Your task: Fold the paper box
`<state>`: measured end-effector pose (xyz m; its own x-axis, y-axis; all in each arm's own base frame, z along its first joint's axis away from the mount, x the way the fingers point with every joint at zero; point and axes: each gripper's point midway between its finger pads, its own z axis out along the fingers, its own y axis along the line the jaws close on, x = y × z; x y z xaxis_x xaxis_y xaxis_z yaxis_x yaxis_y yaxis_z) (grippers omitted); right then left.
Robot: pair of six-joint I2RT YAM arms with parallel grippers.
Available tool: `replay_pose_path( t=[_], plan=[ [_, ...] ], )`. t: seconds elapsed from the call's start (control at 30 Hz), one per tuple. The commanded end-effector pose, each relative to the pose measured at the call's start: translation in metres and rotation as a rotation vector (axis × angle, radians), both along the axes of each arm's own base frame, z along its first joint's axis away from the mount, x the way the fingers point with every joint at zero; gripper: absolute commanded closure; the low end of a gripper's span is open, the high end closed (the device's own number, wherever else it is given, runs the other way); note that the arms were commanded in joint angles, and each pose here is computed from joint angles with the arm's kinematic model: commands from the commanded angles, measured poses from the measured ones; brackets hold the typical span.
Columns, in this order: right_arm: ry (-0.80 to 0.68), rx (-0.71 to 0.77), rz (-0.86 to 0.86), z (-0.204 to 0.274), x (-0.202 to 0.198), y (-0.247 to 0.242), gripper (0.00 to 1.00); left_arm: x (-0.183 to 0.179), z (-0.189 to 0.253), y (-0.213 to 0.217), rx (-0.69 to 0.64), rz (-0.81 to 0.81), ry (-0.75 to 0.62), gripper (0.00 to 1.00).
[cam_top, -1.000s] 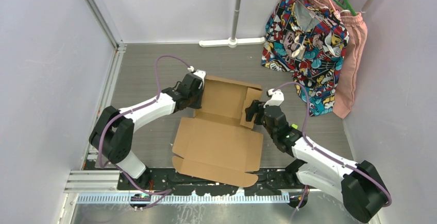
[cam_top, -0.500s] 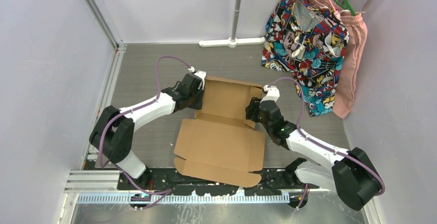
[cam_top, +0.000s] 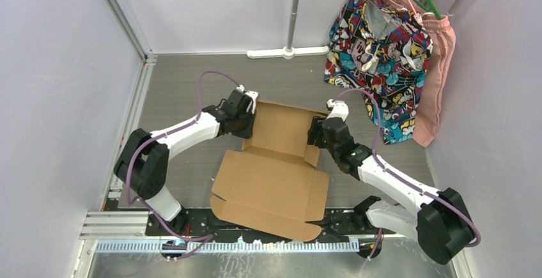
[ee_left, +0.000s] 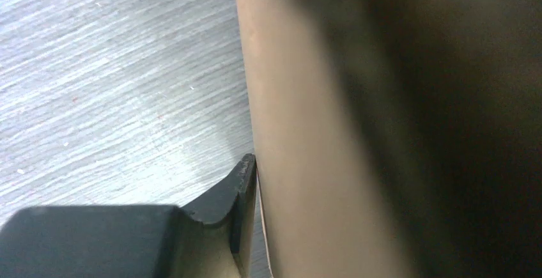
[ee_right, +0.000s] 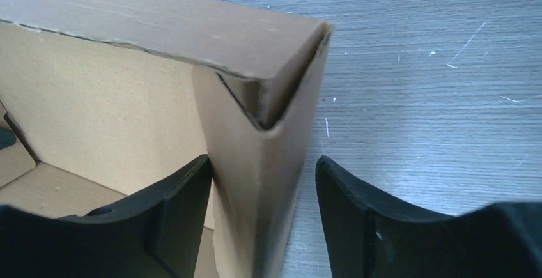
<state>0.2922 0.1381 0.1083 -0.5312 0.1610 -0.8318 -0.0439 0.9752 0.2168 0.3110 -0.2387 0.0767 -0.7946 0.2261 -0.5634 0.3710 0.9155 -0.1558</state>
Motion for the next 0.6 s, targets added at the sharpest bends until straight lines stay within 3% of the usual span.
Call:
replay_pose_path(
  t=[0.0, 0.17, 0.43, 0.57],
  plan=[
    [-0.070, 0.024, -0.005, 0.031, 0.005, -0.003, 0.32, 0.002, 0.016, -0.012, -0.047, -0.026, 0.002, 0.80],
    [-0.076, 0.040, -0.008, 0.035, 0.001, -0.009, 0.41, 0.002, 0.014, -0.012, -0.046, -0.020, 0.007, 0.80],
    [-0.051, 0.087, 0.021, 0.027, -0.012, -0.005, 0.32, 0.005, 0.011, -0.011, -0.031, 0.006, 0.014, 0.80],
    [-0.038, 0.101, 0.025, 0.022, -0.020, -0.005, 0.33, 0.011, 0.009, -0.007, -0.010, 0.036, 0.005, 0.80]
  ],
)
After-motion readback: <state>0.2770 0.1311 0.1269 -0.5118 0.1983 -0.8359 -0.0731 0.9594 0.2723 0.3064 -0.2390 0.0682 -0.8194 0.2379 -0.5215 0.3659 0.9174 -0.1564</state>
